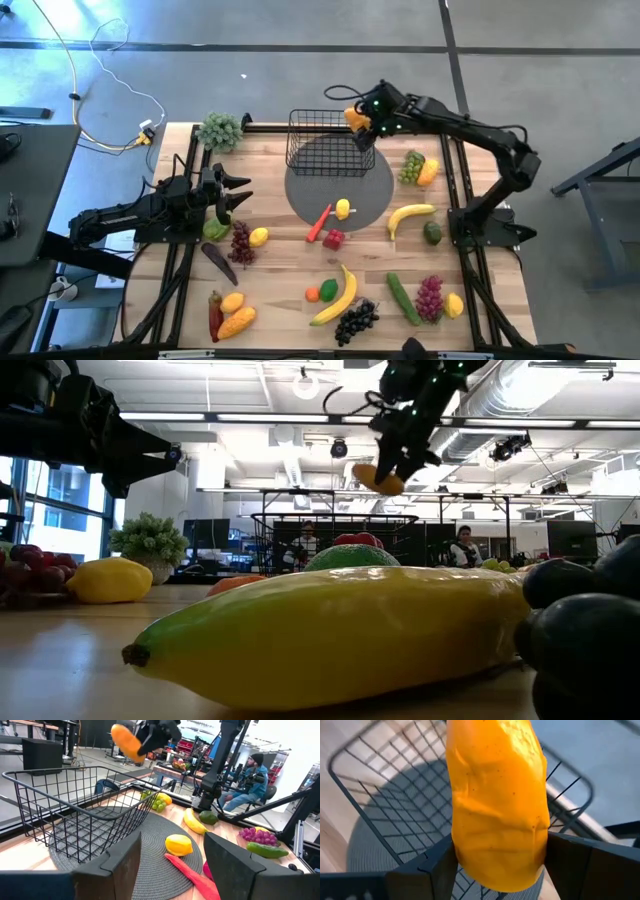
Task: Build produce basket
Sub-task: Put the mango into the wire basket, then put the yellow lemon into the wire basket
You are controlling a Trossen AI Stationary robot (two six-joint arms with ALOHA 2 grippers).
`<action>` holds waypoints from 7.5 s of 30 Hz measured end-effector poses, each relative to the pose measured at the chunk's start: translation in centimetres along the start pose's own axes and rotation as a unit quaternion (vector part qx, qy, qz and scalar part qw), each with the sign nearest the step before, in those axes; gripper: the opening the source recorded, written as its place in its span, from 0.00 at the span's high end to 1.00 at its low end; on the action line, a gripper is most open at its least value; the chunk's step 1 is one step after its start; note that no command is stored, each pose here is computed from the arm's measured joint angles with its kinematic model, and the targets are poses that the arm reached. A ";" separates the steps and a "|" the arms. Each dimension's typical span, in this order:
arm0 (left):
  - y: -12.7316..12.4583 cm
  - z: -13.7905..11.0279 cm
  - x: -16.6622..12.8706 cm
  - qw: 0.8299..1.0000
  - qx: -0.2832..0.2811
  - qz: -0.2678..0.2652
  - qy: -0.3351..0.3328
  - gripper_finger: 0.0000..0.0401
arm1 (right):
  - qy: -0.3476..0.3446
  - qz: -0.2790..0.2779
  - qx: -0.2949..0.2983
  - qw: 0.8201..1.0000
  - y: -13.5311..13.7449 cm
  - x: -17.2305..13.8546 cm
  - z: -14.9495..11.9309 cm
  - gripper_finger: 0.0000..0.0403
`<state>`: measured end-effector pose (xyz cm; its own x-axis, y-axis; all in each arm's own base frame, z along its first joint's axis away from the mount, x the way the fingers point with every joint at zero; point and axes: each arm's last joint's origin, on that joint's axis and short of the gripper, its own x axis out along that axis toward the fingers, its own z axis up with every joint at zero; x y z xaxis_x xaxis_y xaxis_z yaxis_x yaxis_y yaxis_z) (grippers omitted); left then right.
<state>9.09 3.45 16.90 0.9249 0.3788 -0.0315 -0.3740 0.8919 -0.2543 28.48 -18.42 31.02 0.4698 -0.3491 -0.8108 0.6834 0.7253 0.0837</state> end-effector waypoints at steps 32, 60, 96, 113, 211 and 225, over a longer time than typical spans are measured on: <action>0.0 0.0 0.0 1.000 0.000 0.000 0.000 0.49 | 0.115 0.000 0.025 0.993 2.6 8.4 -2.0 0.43; 0.0 0.1 0.0 0.990 -0.144 -0.001 -0.003 0.49 | 0.146 -0.009 0.089 0.985 2.2 8.2 -2.5 0.43; -1.2 4.7 -1.3 0.987 -0.138 -0.031 -0.074 0.49 | 0.103 0.020 0.168 0.980 3.6 3.9 -1.9 0.26; -3.4 11.0 -2.4 0.982 -0.135 -0.068 0.117 0.49 | 0.058 0.028 0.173 0.983 6.6 0.8 -2.5 0.26; -7.8 4.3 9.6 0.818 -0.152 0.163 0.530 0.28 | 0.068 0.032 0.034 0.997 6.2 -2.0 -3.3 0.26; -8.8 0.1 11.2 0.765 -0.141 0.216 0.590 0.28 | 0.071 0.030 0.028 0.997 6.2 -2.0 -3.3 0.26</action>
<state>22.76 -0.17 18.89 0.1996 -0.0120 -0.9798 -0.7865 0.5945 -0.1675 29.92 -11.26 31.18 0.4300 -0.2147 -0.8769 0.6882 0.7066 0.1645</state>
